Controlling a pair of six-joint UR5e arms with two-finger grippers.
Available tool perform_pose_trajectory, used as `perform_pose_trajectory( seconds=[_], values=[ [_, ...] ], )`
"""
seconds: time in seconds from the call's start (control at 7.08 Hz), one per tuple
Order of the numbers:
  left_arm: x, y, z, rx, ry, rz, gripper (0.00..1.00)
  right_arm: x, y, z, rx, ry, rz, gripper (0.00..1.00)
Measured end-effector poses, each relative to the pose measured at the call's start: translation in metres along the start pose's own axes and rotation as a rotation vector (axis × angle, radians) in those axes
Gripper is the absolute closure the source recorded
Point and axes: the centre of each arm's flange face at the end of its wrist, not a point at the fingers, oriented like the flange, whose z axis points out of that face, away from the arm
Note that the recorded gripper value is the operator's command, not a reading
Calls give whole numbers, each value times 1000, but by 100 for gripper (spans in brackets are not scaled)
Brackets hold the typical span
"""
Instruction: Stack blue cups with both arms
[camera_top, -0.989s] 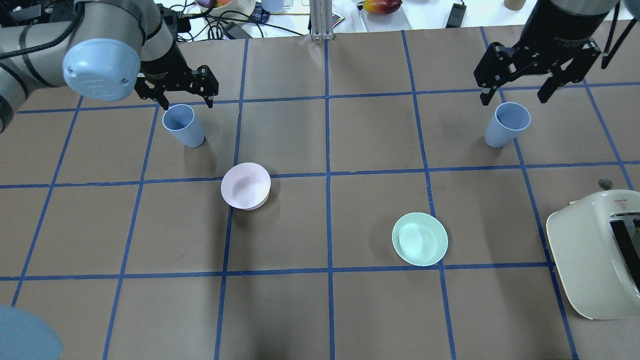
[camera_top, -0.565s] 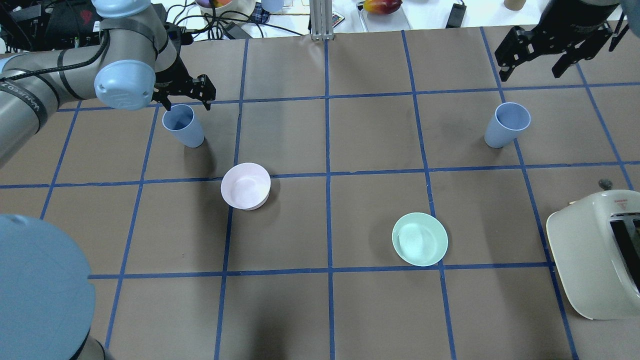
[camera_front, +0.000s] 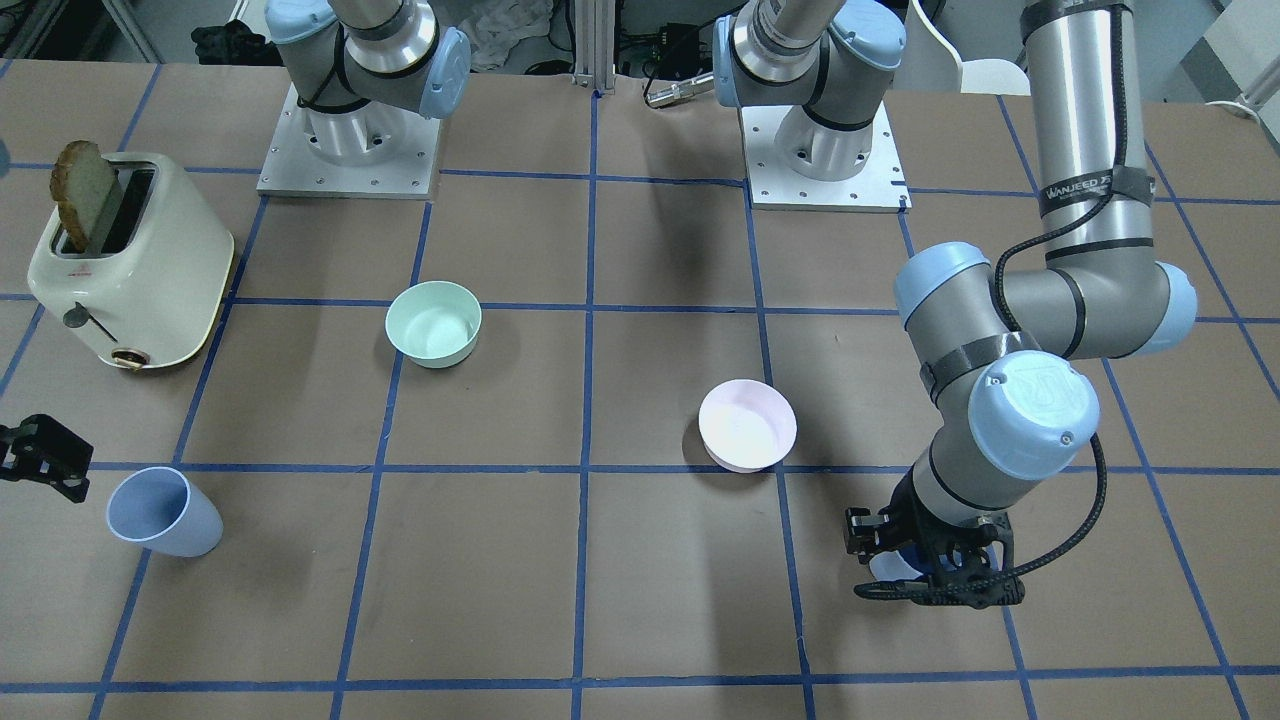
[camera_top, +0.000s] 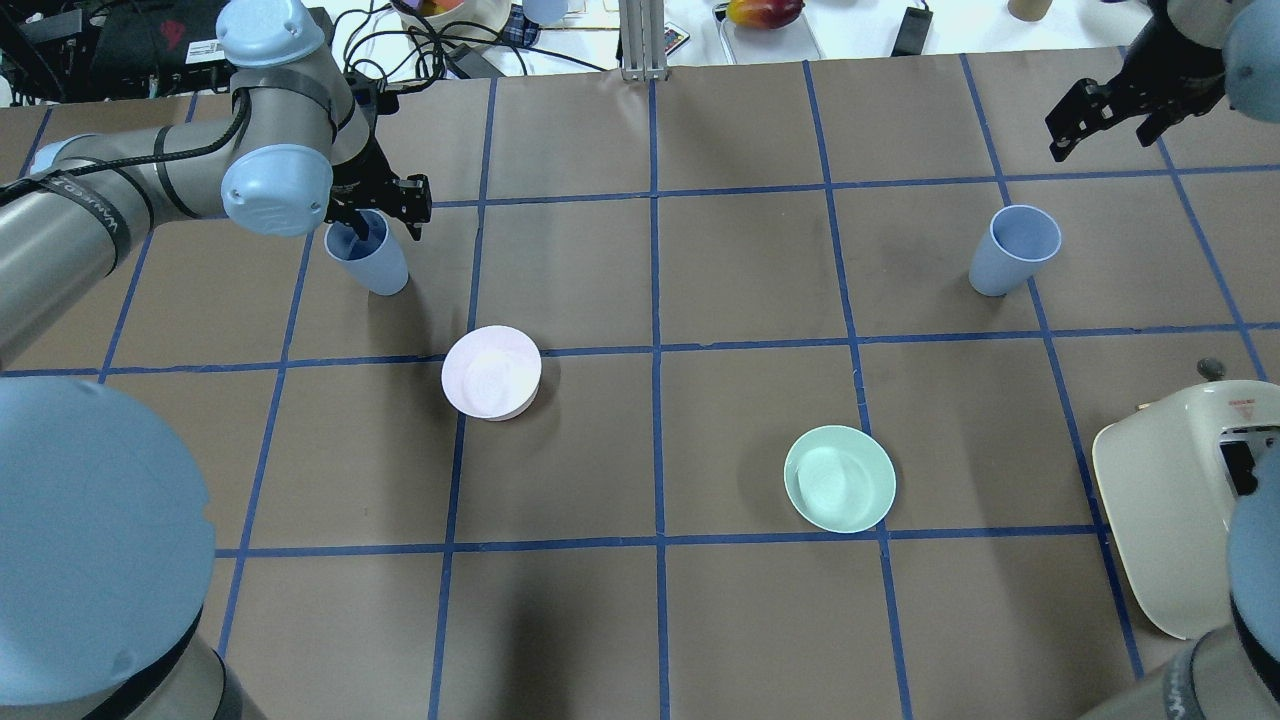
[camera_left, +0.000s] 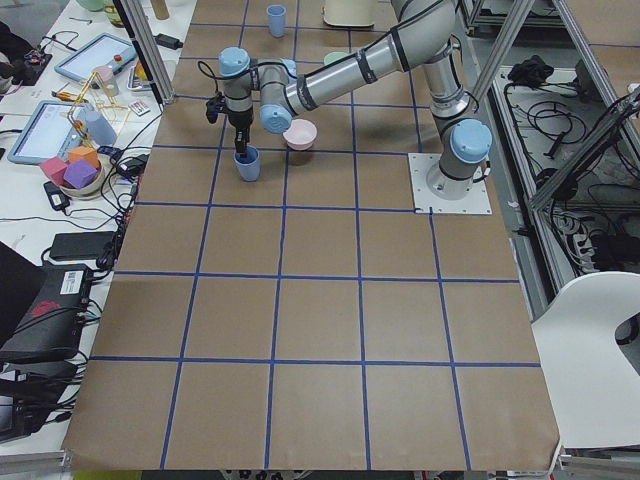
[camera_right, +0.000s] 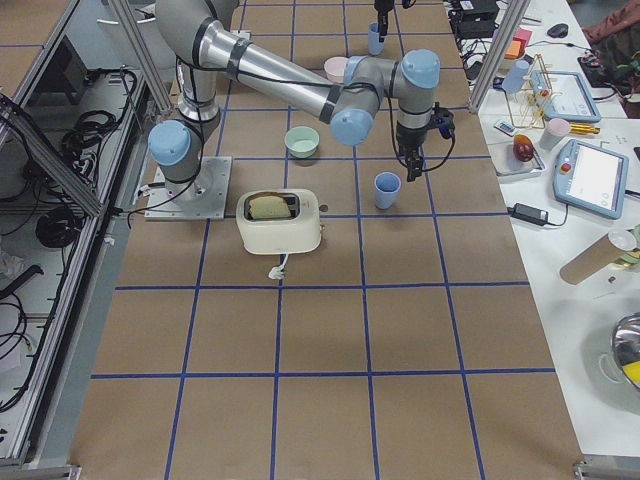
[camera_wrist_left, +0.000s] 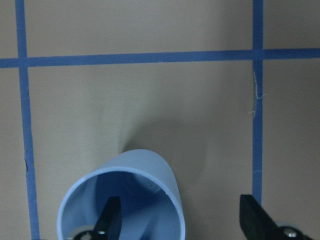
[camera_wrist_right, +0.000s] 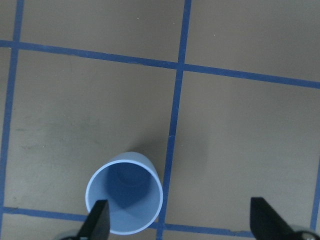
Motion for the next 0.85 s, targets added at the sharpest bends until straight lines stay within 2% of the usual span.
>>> perform_pose_trajectory(
  seconds=[0.42, 0.57, 0.85],
  values=[
    [-1, -5, -6, 21, -4, 45, 100, 24, -1, 43, -44, -13, 11, 0],
    [3, -7, -8, 34, -4, 27, 100, 24, 1, 48, -64, -24, 11, 0],
    [46, -10, -27, 70, 6, -71, 100, 22, 5, 60, -108, -51, 9, 0]
  ],
)
